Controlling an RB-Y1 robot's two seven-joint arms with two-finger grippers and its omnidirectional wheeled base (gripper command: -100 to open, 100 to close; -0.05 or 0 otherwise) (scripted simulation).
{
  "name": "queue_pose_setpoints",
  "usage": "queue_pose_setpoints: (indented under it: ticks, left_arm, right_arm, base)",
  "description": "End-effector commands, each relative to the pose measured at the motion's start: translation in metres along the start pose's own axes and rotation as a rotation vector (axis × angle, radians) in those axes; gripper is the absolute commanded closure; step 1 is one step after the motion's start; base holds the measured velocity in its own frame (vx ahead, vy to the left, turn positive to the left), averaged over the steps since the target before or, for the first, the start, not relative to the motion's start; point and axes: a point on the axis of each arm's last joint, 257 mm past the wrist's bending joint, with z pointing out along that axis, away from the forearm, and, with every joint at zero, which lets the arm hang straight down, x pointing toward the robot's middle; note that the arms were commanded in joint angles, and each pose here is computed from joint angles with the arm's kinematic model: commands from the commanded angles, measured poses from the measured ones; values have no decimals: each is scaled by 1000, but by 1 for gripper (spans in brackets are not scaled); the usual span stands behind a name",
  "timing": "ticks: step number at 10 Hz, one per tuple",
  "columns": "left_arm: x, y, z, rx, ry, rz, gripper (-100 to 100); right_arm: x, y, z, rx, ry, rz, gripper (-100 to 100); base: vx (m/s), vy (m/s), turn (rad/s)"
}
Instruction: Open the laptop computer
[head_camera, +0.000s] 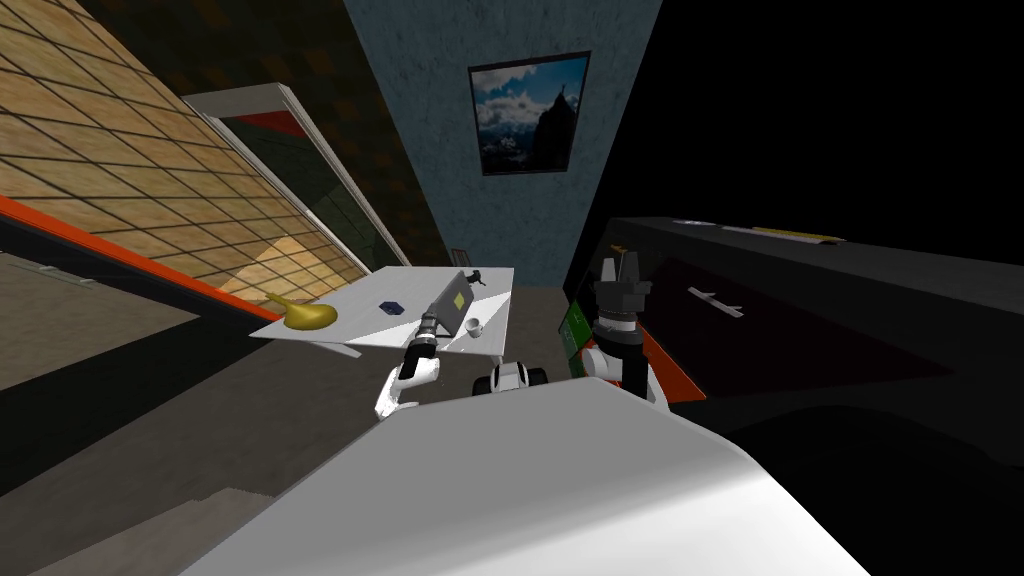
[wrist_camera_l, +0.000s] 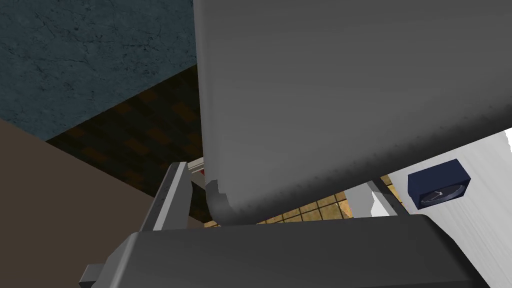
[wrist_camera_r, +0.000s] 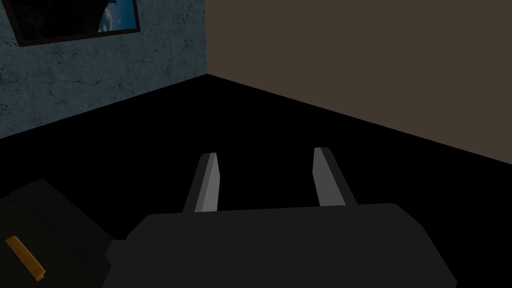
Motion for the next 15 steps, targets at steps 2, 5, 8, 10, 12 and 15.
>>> queue_pose_setpoints:
  ticks: [2,5,8,10,12,15]
  left_arm:
    - [11,3,6,-58,14,-140,100]
    - [24,1,11,-96,31,-249,100]
    - [39,11,13,-129,40,-343,100]
    - [60,22,13,-175,54,-460,100]
    - [82,31,12,-221,69,-576,100]
    - [99,46,6,-254,77,-669,100]
  right_arm:
    - [0,0,0,0,0,0,0]
    - [0,0,0,0,0,0,0]
    - [0,0,0,0,0,0,0]
    - [0,0,0,0,0,0,0]
    - [0,0,0,0,0,0,0]
    - [0,0,0,0,0,0,0]
  base:
    - [-18,120,4]
    - [-9,115,1]
    - [-3,116,-7]
    - [14,211,-15]
    - [9,170,10]
    - [19,123,-26]
